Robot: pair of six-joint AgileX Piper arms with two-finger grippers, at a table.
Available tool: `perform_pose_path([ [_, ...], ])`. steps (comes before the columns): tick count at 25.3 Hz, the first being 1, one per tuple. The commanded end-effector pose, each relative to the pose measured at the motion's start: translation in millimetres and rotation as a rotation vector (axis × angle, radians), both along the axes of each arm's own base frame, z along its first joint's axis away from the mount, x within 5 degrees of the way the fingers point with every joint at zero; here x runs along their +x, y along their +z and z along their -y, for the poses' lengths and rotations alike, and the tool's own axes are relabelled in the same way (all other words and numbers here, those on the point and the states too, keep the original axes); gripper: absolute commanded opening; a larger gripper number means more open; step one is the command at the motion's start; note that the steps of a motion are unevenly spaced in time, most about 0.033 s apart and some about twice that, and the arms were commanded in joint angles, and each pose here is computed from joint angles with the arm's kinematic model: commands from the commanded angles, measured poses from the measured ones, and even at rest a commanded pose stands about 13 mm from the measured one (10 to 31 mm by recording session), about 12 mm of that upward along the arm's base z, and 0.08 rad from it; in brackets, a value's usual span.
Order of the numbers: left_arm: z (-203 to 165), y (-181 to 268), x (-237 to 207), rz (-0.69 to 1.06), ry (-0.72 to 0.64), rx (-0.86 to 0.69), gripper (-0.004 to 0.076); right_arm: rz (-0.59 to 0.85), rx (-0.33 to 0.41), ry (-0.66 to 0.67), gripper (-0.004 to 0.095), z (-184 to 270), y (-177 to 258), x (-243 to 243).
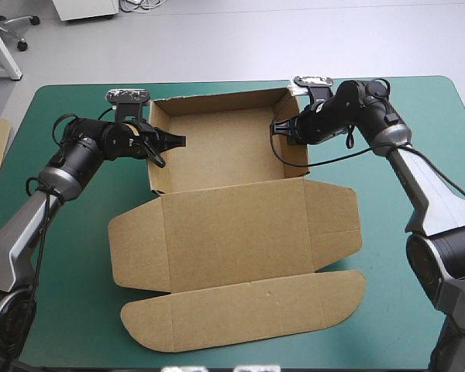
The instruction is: Fold the box
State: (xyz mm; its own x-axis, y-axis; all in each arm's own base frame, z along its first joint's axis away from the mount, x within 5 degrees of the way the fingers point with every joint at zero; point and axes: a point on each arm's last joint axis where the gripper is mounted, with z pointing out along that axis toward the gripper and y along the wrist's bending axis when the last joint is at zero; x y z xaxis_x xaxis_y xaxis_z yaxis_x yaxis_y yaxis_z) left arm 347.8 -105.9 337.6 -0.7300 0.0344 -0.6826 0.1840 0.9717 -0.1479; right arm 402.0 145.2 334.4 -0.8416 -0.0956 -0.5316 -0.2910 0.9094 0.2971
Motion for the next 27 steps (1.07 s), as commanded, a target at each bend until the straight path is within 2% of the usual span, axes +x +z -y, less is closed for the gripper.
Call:
perform_pose_path([
  [1, 2.8, 31.3, -4.6, 0.149, -0.006, -0.047, 0.0035, 0.12, 0.053, -0.009, -0.0018, 0.0, 36.0, -9.7],
  [3, 11.7, 31.7, -4.9, 0.17, -0.012, -0.055, 0.0029, 0.126, 0.005, -0.006, -0.0018, -9.4, 34.0, -13.0],
  [4, 18.2, 30.0, -5.1, 0.17, -0.028, -0.024, -0.0005, 0.138, -0.057, -0.011, -0.0018, -14.6, 32.1, -15.0],
  [6, 26.3, 29.5, -3.6, 0.164, -0.035, 0.009, -0.0014, 0.144, -0.13, 0.0, -0.0018, -26.8, 27.6, -19.4],
  [9, 31.7, 33.6, 1.0, 0.158, -0.042, 0.066, -0.0014, 0.135, -0.163, 0.003, -0.0018, -29.5, 26.3, -22.2],
  [13, 26.1, 31.5, 6.3, 0.105, -0.023, 0.181, -0.0014, 0.116, -0.258, -0.025, -0.0018, -20.9, 23.5, -22.6],
  [19, 24.3, 5.9, 5.6, -0.103, 0.001, 0.246, -0.0014, 0.063, -0.277, -0.024, -0.0018, -18.0, 20.7, -25.9],
  [27, 29.1, -1.3, 0.8, -0.196, -0.015, 0.197, -0.0014, -0.013, -0.296, -0.01, -0.0018, -16.6, 17.1, -32.0],
])
